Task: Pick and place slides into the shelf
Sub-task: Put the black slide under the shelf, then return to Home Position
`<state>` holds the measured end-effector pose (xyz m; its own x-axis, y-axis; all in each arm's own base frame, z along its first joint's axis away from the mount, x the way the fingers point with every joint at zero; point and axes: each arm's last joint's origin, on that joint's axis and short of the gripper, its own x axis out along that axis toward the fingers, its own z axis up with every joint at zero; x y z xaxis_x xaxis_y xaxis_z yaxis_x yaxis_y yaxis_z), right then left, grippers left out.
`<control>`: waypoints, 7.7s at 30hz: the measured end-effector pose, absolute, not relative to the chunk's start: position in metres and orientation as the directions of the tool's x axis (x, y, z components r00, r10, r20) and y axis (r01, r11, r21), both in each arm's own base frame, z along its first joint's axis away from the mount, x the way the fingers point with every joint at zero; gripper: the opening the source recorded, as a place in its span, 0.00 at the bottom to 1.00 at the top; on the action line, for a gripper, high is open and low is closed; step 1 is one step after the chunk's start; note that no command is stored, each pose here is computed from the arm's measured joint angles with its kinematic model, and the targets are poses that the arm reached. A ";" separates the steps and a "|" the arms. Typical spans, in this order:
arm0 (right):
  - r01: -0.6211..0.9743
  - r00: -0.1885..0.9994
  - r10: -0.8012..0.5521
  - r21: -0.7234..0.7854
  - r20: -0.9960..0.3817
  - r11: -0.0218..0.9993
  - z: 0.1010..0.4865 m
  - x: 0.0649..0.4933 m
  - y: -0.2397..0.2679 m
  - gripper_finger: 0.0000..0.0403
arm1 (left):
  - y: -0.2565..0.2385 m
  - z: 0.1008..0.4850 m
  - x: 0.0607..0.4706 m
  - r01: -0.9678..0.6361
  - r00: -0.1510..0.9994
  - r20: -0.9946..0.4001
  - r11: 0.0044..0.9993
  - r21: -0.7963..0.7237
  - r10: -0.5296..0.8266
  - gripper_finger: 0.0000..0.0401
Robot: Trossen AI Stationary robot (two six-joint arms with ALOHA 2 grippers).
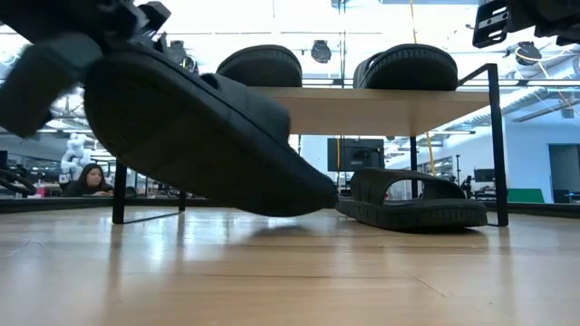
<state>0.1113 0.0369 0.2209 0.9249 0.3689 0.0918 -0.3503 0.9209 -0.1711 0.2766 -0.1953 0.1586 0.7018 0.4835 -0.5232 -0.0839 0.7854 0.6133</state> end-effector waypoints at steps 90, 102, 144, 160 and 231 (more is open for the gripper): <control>-0.349 0.924 0.370 -0.176 0.102 0.920 0.222 0.112 0.037 0.00 | -0.248 0.166 0.320 0.638 0.303 -0.949 0.758 0.135 -0.086 0.00; -0.350 0.924 0.370 -0.174 0.096 0.920 0.221 0.112 0.037 0.00 | -0.233 0.150 0.340 0.646 0.324 -0.944 0.744 0.172 -0.063 0.00; -0.351 0.924 0.370 -0.172 0.096 0.921 0.221 0.112 0.037 0.00 | -0.175 0.155 0.385 0.534 0.456 -0.890 0.795 0.288 0.016 0.00; -0.353 0.924 0.372 -0.175 0.091 0.919 0.221 0.113 0.037 0.00 | -0.184 0.161 0.381 0.641 0.434 -0.895 0.733 0.230 -0.099 0.00; -0.087 0.996 0.084 0.070 0.039 0.994 0.239 0.080 -0.001 0.00 | -0.009 0.248 0.078 -0.148 0.989 0.038 0.969 0.199 0.143 0.00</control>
